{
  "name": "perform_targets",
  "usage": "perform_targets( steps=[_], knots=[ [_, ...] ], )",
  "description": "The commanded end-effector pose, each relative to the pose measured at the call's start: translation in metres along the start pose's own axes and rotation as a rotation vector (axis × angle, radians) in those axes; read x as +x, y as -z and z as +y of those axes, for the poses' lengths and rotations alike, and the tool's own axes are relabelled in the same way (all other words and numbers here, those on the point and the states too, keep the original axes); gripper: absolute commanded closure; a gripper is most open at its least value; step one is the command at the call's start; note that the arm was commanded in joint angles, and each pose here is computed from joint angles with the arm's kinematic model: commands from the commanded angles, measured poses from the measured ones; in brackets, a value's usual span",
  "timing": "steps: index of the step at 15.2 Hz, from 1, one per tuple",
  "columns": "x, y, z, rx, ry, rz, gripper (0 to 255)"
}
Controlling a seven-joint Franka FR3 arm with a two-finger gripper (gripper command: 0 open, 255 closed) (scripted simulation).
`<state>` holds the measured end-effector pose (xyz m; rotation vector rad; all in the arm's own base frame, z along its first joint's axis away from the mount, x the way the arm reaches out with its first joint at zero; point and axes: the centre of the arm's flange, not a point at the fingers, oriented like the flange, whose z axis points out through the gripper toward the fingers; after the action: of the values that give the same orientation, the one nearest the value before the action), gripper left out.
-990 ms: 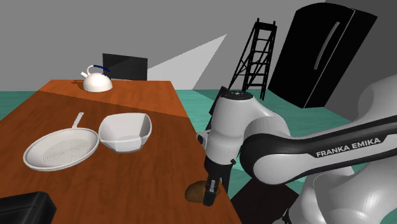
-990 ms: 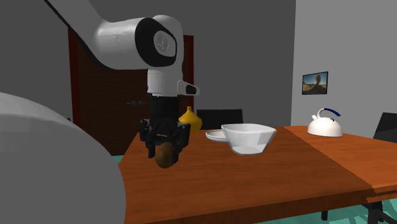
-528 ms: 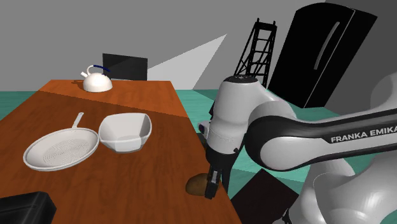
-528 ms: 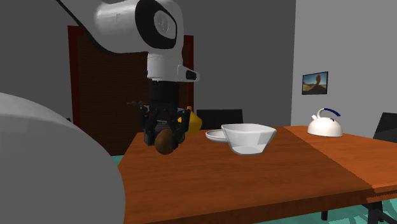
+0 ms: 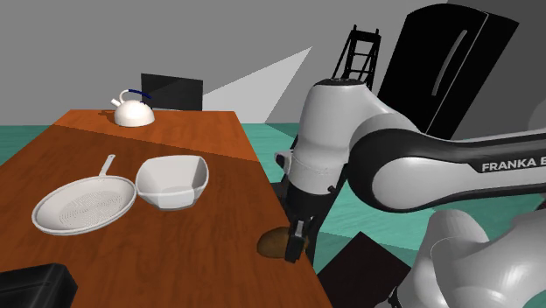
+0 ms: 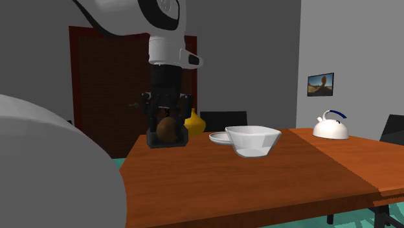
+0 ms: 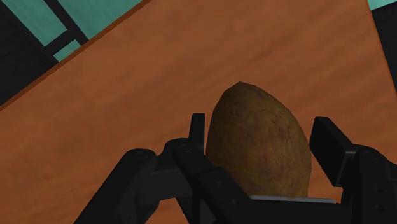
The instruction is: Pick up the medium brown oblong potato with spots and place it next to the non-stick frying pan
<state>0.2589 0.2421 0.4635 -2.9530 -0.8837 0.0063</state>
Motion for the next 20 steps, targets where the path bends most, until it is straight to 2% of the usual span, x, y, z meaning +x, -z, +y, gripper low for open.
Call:
perform_targets(
  steps=[1, 20],
  knots=[
    [0.013, 0.003, 0.000, 0.000, 0.000, -0.001, 255],
    [0.264, 0.001, 0.005, 0.000, 0.000, -0.001, 255]
  ],
)
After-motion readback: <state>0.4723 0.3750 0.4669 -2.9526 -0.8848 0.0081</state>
